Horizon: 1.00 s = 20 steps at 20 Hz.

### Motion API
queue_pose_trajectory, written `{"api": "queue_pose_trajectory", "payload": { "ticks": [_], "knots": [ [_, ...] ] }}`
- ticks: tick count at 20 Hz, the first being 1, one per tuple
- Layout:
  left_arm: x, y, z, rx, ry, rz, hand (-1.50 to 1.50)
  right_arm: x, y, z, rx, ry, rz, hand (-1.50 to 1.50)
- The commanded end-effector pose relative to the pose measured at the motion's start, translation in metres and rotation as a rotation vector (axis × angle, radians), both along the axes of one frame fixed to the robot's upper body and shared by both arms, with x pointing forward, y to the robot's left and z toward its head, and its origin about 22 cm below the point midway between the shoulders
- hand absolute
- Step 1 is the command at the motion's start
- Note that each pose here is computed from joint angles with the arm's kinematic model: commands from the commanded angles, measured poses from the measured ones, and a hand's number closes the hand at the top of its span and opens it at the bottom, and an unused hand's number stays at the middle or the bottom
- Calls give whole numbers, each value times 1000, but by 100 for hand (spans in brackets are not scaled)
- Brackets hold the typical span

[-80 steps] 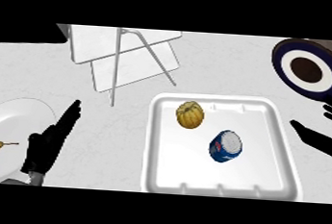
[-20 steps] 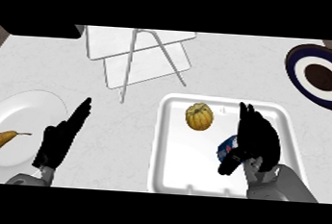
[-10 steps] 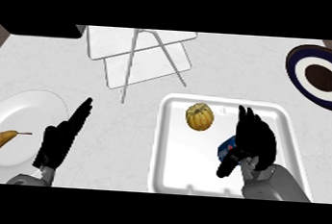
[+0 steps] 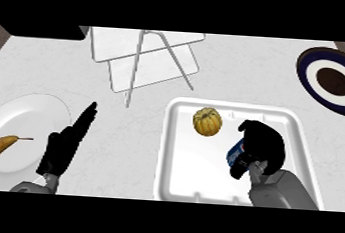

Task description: Pick the can from the tray and place it in the tiered shelf

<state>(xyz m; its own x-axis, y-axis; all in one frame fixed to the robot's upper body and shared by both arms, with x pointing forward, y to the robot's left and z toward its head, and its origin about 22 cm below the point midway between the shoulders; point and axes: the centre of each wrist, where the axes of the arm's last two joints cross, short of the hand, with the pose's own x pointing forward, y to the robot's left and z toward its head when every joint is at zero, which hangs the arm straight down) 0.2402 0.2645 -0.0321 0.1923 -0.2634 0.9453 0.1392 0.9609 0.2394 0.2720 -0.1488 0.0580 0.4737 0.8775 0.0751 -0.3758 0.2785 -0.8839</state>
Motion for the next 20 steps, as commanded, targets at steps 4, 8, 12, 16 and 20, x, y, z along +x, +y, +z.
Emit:
{"api": "queue_pose_trajectory", "payload": {
  "ticks": [4, 8, 12, 16, 20],
  "knots": [
    [-2, 0, -2, -1, 23, -2, 0, 3, 26, -6, -66, 66, -42, 150],
    [-10, 9, -12, -10, 34, 11, 0, 3, 9, -7, -114, 12, -72, 150],
    [2, 11, -5, 11, 50, 18, 0, -11, 32, 10, -141, -68, -91, 150],
    [-11, 18, -5, 5, 28, -7, 0, -5, 24, 23, -132, -138, -19, 150],
    [8, 7, 13, 8, 25, 14, 0, -11, 45, 29, 19, -203, 323, 150]
  ]
}}
